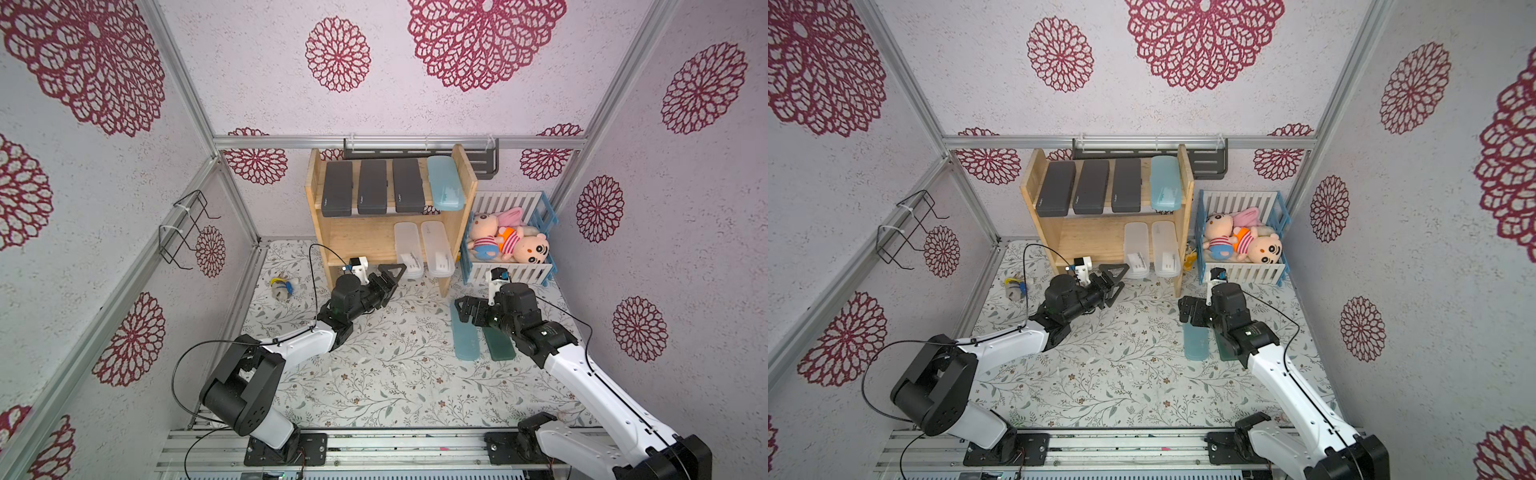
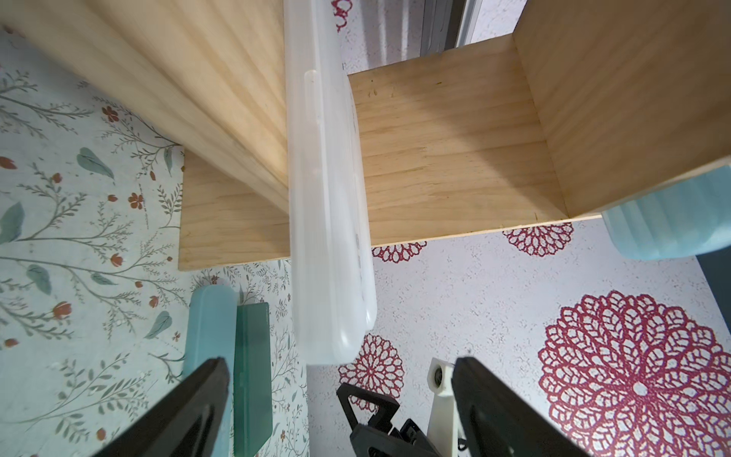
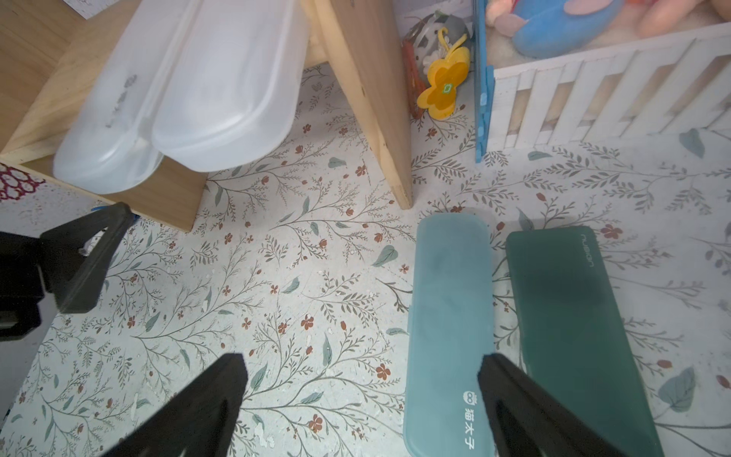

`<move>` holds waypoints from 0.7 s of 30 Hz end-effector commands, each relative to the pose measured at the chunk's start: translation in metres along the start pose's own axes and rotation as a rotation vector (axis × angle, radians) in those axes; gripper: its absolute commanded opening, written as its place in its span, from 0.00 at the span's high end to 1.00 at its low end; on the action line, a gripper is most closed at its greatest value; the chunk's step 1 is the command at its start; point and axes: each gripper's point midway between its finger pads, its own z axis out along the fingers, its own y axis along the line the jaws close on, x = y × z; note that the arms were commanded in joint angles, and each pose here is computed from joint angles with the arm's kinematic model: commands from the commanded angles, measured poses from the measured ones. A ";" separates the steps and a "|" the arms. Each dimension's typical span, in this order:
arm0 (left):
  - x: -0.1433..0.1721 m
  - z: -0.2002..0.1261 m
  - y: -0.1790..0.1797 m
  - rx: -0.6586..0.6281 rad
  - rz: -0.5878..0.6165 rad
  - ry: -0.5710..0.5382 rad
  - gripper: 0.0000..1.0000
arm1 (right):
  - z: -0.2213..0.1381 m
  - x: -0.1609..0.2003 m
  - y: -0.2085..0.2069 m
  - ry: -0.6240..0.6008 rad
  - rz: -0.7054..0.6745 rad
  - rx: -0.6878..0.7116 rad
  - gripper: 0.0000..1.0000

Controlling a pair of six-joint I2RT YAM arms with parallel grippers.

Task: Remove the pencil cases from the shelf
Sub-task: Pick up the pencil case from the shelf.

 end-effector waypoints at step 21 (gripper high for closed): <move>0.004 0.014 0.003 0.020 0.027 0.004 1.00 | -0.018 -0.021 -0.001 -0.054 -0.046 0.014 0.01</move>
